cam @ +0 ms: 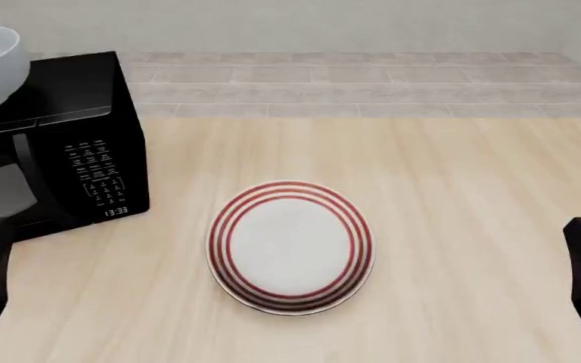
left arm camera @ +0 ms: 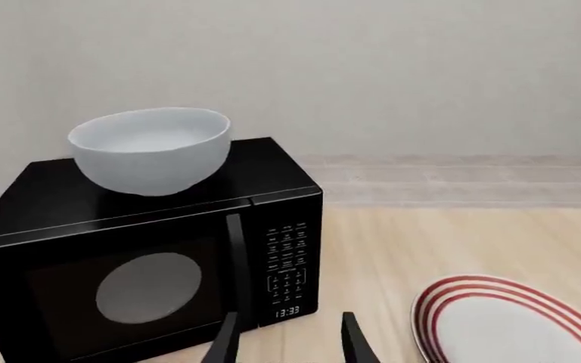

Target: Pick up the white bowl and put it on the plate.

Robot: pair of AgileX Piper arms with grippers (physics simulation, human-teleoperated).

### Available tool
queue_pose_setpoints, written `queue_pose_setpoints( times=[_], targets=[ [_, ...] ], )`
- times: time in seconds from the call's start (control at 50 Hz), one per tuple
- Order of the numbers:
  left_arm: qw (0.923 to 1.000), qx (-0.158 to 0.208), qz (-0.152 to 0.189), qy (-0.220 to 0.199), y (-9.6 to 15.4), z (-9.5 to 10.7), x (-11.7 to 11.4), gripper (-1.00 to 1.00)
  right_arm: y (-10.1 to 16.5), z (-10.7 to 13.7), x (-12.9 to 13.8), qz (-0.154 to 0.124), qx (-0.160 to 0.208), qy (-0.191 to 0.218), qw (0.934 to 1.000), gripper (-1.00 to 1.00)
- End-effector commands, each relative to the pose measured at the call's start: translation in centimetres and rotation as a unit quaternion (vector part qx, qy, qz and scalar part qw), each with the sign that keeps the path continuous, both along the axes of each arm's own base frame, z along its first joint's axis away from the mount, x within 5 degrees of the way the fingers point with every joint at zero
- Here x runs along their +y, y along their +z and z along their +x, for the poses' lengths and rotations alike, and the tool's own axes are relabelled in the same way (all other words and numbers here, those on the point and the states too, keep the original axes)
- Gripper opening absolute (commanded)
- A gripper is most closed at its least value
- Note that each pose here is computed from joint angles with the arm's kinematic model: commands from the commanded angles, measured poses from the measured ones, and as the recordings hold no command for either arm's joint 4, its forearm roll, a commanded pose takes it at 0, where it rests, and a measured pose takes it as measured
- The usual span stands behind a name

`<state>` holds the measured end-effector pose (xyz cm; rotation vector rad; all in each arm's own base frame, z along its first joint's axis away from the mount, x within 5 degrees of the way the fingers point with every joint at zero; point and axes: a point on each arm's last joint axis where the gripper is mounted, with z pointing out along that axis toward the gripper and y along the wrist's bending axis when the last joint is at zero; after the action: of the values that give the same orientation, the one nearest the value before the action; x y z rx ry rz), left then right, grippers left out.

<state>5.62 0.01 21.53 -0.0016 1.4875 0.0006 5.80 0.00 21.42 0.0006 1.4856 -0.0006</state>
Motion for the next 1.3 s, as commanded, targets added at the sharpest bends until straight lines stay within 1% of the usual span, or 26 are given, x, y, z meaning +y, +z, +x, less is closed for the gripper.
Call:
queue_pose_setpoints(
  times=[0.02,0.04,0.1,0.14,0.18,0.22,0.26,0.3,0.34,0.42,0.56,0.64,0.66,0.72,0.78,0.84,0.92,1.0,1.02,1.06,1.1,1.12,1.2,1.22,1.28,1.3],
  targets=[
    [0.9998,0.013,-0.004,0.015,-0.1,0.8,0.2,1.00,0.0,-0.1,0.0,0.000,0.000,0.000,1.0000,1.00],
    [0.9999,0.000,0.014,0.008,0.4,0.0,0.1,1.00,0.1,-0.1,0.0,0.000,0.000,0.000,1.0000,1.00],
    [0.9999,0.014,0.008,0.003,3.0,-0.1,0.0,1.00,0.0,-0.1,0.0,0.000,0.000,0.000,1.0000,1.00],
    [0.9991,0.011,0.042,-0.002,5.0,-0.8,0.0,1.00,0.0,-0.1,0.0,0.000,0.000,0.000,1.0000,1.00],
    [0.9993,0.016,0.034,0.000,4.9,-0.9,0.0,1.00,0.0,-0.1,0.0,0.000,0.000,0.000,1.0000,1.00],
    [0.9978,0.000,0.065,-0.004,7.1,-2.0,-0.1,1.00,0.1,-0.1,0.0,0.000,0.000,0.000,1.0000,1.00],
    [0.9975,0.004,0.070,0.000,8.8,-2.2,0.0,1.00,0.1,-0.1,0.0,0.000,0.000,0.000,1.0000,1.00],
    [0.9967,0.004,0.081,0.005,8.3,-2.2,0.0,1.00,0.0,-0.1,0.0,0.000,0.000,0.000,1.0000,1.00],
    [0.9957,0.000,0.092,0.013,10.4,-2.3,0.0,1.00,0.0,-0.1,0.0,0.000,0.000,0.000,1.0000,1.00],
    [0.9930,0.001,0.118,0.011,11.5,-2.6,0.0,1.00,0.0,-0.1,0.0,0.000,0.000,0.000,1.0000,1.00],
    [0.9872,-0.018,0.158,0.018,14.0,-4.8,0.0,1.00,0.0,-0.1,0.0,0.000,0.000,0.001,1.0000,1.00],
    [0.9802,-0.037,0.193,0.028,15.7,-6.1,0.0,1.00,0.0,-0.1,0.0,0.000,0.000,0.000,1.0000,1.00],
    [0.9796,-0.038,0.196,0.026,15.0,-6.2,0.0,1.00,0.0,-0.1,0.0,0.000,0.000,0.000,1.0000,1.00],
    [0.9745,-0.043,0.219,0.023,17.0,-6.7,0.0,1.00,0.0,-0.1,0.0,0.000,0.000,0.001,1.0000,1.00],
    [0.9695,-0.045,0.240,0.021,16.0,-6.9,0.0,1.00,0.0,-0.1,0.0,0.000,0.000,0.000,1.0000,1.00],
    [0.9693,-0.032,0.243,0.012,17.7,-6.4,0.0,1.00,0.0,-0.1,0.0,0.000,0.000,0.000,1.0000,1.00],
    [0.9646,-0.027,0.262,0.005,16.9,-6.2,0.0,1.00,0.0,-0.1,0.0,0.000,0.000,0.000,1.0000,1.00],
    [0.9593,-0.027,0.281,0.002,18.6,-6.4,0.0,1.00,0.0,-0.1,0.0,0.000,0.000,0.000,1.0000,1.00],
    [0.9544,-0.031,0.297,-0.002,18.7,-6.6,0.1,1.00,0.0,-0.1,0.0,0.000,0.000,0.000,1.0000,1.00],
    [0.9552,-0.017,0.296,-0.003,18.9,-6.4,0.0,1.00,0.0,-0.1,0.0,0.000,0.000,0.000,1.0000,1.00],
    [0.9472,-0.019,0.320,-0.005,18.6,-6.4,0.1,1.00,0.0,-0.1,0.0,0.000,0.000,0.000,1.0000,1.00],
    [0.9504,-0.022,0.310,0.000,19.2,-6.6,0.1,1.00,0.0,-0.1,0.0,0.000,0.000,0.000,1.0000,1.00],
    [0.9471,-0.017,0.321,0.006,20.2,-6.4,0.0,1.00,0.0,-0.1,0.0,0.000,0.000,0.001,1.0000,1.00],
    [0.9452,-0.016,0.326,0.006,20.3,-6.5,0.0,1.00,0.0,-0.1,0.0,0.000,0.000,0.000,1.0000,1.00],
    [0.9298,-0.030,0.367,0.002,19.9,-6.8,0.1,1.00,0.0,-0.1,0.0,0.000,0.000,0.000,1.0000,1.00],
    [0.9289,-0.030,0.369,-0.016,20.0,-6.9,0.1,1.00,0.0,-0.1,0.0,0.000,0.000,0.000,1.0000,1.00]
  ],
)
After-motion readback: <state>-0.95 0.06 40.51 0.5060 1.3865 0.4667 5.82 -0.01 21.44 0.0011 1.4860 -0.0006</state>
